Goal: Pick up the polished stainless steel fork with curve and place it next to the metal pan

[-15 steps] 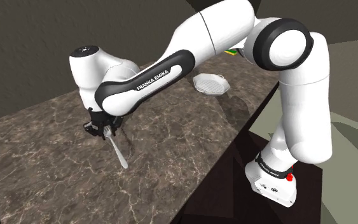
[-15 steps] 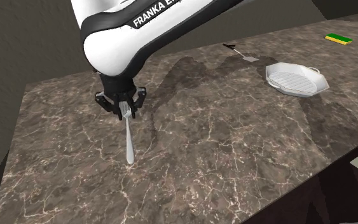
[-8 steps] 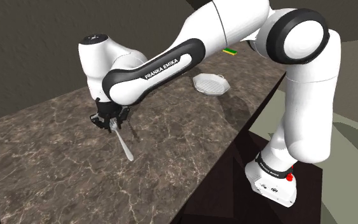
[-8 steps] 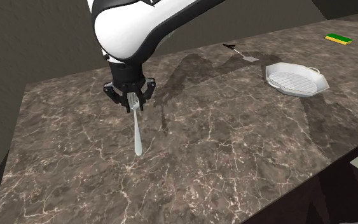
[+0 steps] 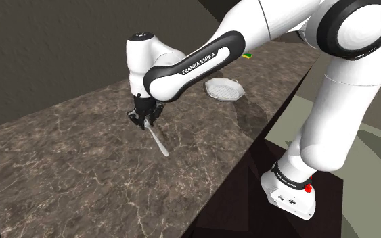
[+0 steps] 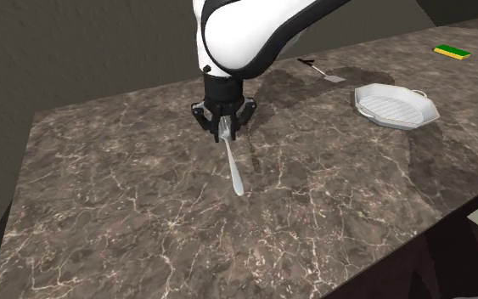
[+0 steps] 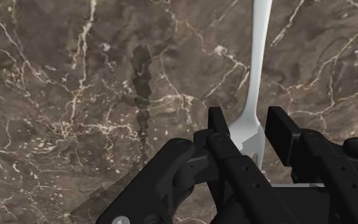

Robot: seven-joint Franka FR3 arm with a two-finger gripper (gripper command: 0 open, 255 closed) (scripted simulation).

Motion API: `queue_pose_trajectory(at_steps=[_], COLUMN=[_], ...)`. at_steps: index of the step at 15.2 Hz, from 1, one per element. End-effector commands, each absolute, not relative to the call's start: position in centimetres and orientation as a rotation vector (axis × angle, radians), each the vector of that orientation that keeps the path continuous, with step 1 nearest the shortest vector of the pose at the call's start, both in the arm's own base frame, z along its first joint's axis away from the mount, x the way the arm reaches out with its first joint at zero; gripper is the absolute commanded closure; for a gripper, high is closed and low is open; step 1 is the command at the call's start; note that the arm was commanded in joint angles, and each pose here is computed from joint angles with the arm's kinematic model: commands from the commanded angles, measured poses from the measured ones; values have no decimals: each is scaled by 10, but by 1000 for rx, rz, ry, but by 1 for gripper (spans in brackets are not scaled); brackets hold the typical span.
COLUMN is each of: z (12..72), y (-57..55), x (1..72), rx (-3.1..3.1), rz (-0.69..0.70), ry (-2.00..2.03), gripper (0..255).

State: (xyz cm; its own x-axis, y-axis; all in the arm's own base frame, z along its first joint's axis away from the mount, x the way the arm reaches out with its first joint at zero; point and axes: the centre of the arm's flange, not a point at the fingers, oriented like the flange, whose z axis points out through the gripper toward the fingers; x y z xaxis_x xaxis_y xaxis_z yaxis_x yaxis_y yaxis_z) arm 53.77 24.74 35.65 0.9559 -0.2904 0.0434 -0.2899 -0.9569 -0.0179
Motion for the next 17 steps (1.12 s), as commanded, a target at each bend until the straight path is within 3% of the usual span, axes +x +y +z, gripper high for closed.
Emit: queue_pose_trajectory(at_steps=[1,17], z=[357,358], y=[223,19], x=[530,474], rx=[-3096,-3096], rz=[-71,-71], ry=[458,458], gripper=[255,255])
